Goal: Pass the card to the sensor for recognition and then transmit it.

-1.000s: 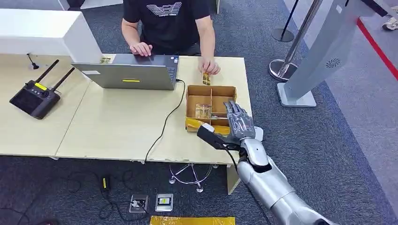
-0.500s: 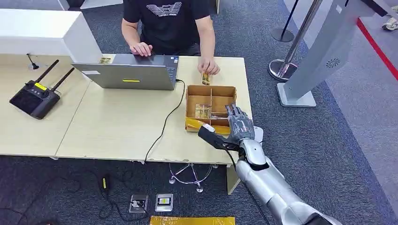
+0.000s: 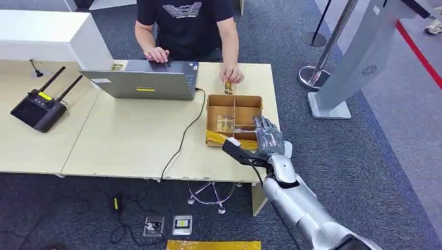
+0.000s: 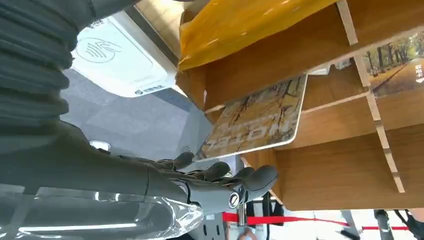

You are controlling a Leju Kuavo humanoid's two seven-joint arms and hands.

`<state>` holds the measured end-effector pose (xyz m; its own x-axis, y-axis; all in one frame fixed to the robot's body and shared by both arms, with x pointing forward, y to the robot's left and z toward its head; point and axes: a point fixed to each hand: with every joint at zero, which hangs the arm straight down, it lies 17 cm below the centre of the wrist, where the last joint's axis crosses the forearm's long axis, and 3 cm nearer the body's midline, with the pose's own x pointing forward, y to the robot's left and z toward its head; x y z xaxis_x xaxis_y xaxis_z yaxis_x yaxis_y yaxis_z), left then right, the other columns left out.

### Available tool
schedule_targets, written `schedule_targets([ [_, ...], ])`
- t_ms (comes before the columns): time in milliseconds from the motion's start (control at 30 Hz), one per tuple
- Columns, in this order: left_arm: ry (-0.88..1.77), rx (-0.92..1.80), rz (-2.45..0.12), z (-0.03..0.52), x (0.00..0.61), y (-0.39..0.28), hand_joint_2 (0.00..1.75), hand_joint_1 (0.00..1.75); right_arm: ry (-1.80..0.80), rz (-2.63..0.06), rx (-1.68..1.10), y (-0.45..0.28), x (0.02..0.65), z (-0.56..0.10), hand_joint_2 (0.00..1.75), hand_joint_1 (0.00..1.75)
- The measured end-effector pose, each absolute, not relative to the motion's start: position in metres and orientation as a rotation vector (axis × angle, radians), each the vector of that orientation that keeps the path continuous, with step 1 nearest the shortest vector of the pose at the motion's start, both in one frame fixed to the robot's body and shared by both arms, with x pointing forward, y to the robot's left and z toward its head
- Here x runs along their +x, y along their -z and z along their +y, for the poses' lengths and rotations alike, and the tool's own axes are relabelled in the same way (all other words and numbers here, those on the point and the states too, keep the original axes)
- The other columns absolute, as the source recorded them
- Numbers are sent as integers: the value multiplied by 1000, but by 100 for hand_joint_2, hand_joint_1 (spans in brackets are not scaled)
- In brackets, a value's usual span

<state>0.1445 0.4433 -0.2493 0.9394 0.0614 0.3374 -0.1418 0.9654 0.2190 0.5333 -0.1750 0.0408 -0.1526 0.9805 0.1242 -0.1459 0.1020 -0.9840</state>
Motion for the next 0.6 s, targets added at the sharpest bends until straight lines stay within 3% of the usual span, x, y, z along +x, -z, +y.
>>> schedule_targets([
  [600, -102, 243, -334, 443, 144, 250, 0, 0, -1333, -1289, -965, -48, 537, -168, 175, 0],
])
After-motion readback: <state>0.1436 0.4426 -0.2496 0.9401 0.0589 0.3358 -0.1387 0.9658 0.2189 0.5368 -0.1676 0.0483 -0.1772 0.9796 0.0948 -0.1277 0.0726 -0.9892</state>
